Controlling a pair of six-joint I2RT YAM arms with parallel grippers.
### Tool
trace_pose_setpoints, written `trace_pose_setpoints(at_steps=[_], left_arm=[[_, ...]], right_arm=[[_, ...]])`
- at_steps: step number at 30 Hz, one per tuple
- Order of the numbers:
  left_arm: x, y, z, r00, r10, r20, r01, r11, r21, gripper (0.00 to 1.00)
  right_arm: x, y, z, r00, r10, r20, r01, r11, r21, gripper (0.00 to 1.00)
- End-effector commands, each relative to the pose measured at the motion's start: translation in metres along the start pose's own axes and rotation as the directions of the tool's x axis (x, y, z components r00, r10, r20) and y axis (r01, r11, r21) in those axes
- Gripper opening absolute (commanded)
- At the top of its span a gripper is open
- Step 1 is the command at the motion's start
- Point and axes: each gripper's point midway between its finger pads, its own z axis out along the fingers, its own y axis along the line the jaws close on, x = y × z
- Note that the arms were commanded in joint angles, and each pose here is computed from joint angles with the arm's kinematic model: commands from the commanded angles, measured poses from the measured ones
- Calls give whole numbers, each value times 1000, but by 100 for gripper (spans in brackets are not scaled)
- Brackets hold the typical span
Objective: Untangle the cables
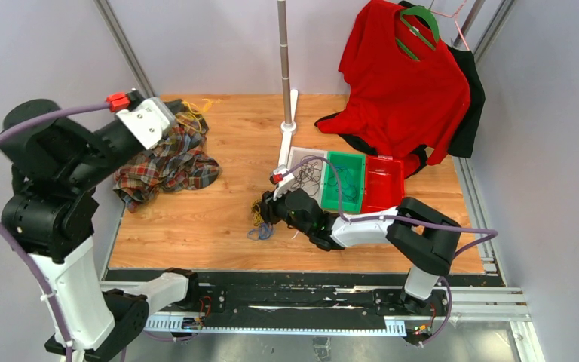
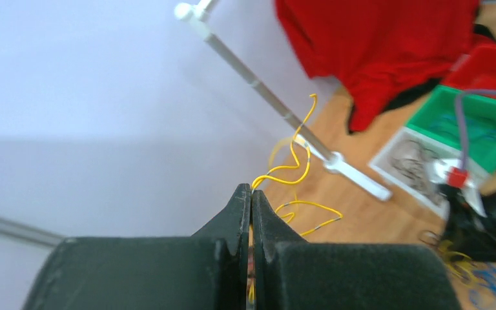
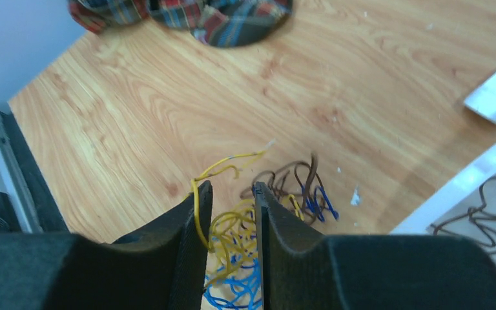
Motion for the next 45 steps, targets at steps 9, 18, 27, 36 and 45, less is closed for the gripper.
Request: trace_pose_setpoints(at_steps=[9, 18, 27, 36, 45], left_arm=[[-80, 84, -32, 959, 226, 170, -141, 904, -403, 0], [-2, 13, 2, 992, 89, 91, -76, 988, -135, 1], [46, -52, 11, 999, -32, 30, 29, 995, 91, 0], [48, -93, 11, 983, -171, 59, 151, 956, 252, 0], [55, -103, 13, 974, -220, 43, 199, 936, 289, 0]], right_arm=[[22, -7, -6, 999, 31, -17, -30, 999, 26, 42], [-125, 42, -47, 980, -123, 156, 139, 986, -96, 70], [-228, 83, -100, 923, -170, 345, 251, 946, -204, 74], [-259, 117, -104, 897, -191, 400, 330, 890, -314, 71], [-265, 131, -98, 896, -179, 407, 339, 867, -365, 51]])
